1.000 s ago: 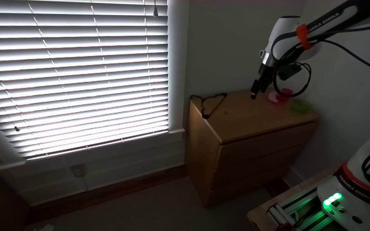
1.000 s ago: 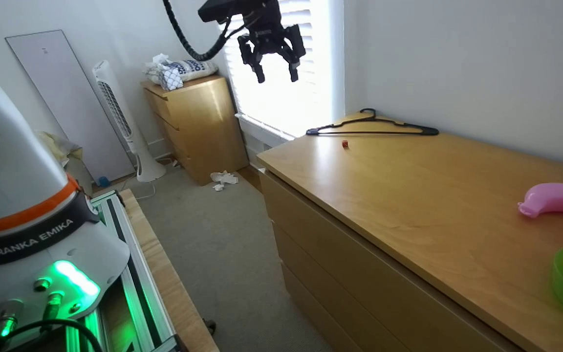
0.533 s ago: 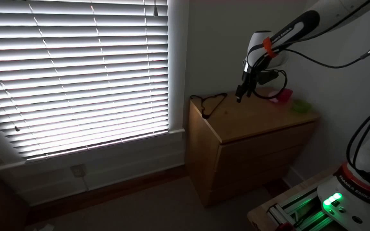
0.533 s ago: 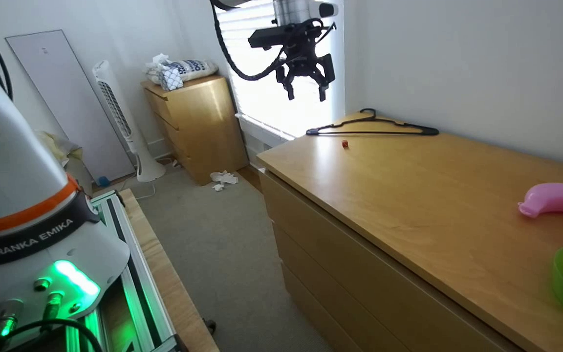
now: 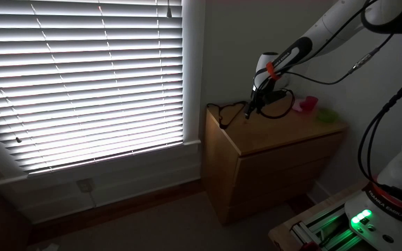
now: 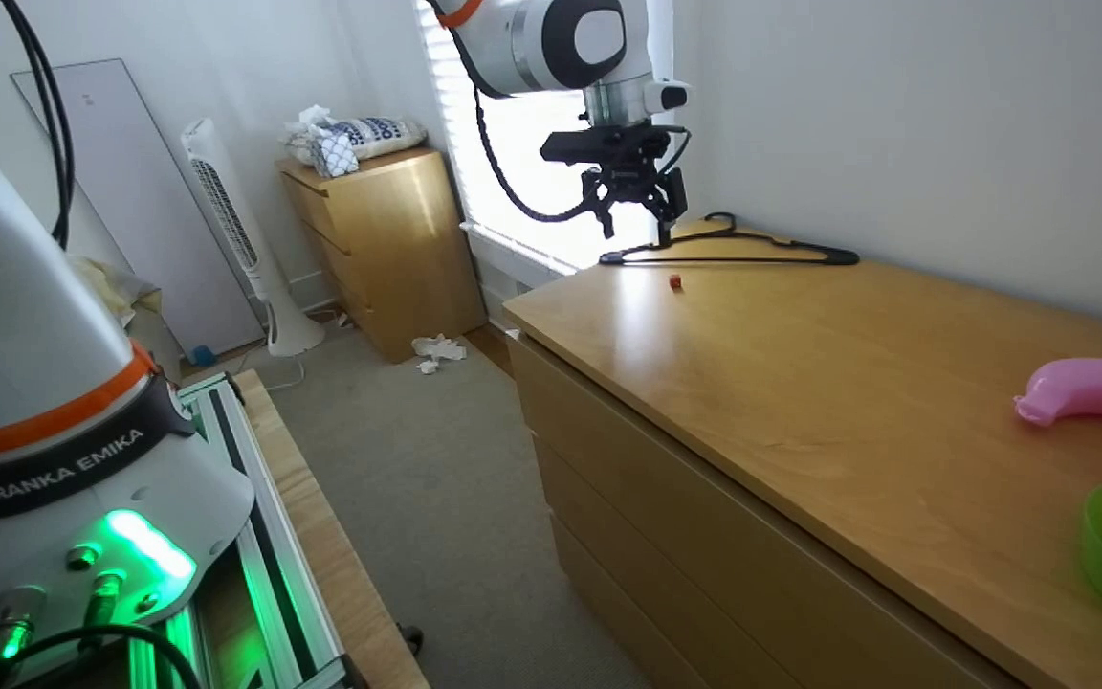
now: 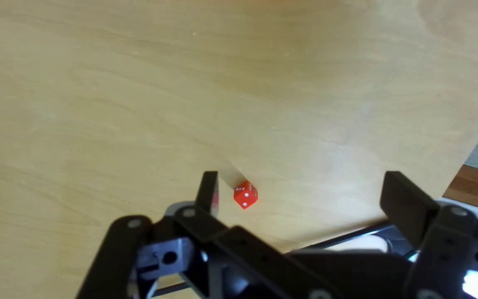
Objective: Move the orange object to the right side of the countertop.
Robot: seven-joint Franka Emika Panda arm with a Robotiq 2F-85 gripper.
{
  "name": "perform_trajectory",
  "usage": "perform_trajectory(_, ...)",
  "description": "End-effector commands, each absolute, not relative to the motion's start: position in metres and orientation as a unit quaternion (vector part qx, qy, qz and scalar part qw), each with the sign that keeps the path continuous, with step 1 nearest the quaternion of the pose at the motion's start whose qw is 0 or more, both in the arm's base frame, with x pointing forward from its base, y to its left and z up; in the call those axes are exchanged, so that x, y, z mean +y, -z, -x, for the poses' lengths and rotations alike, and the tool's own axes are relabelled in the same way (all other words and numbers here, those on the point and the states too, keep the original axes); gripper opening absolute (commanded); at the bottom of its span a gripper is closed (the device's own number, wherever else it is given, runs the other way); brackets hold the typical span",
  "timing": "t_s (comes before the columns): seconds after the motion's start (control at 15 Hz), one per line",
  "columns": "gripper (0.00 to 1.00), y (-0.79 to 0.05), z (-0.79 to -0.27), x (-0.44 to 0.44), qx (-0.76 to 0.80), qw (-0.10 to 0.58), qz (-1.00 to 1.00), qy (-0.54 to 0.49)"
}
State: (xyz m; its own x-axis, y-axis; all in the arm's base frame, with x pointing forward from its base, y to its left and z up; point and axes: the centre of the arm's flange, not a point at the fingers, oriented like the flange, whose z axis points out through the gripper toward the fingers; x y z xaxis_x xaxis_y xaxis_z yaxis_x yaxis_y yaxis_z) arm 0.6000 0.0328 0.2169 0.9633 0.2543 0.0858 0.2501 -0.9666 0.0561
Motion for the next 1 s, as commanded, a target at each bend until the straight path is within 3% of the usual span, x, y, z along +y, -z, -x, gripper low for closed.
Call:
perform_trajectory(0.0, 1.0, -0.21, -0.603, 0.033, 0.127, 0.022, -0.991, -0.046)
perform_trajectory(0.4, 1.0, -0.205, -0.61, 0.033, 0.127, 0.022, -0.99, -0.049)
perform_trajectory(0.93, 1.0, -0.168, -0.657, 0.034, 0.084, 0.008, -0.995, -0.05)
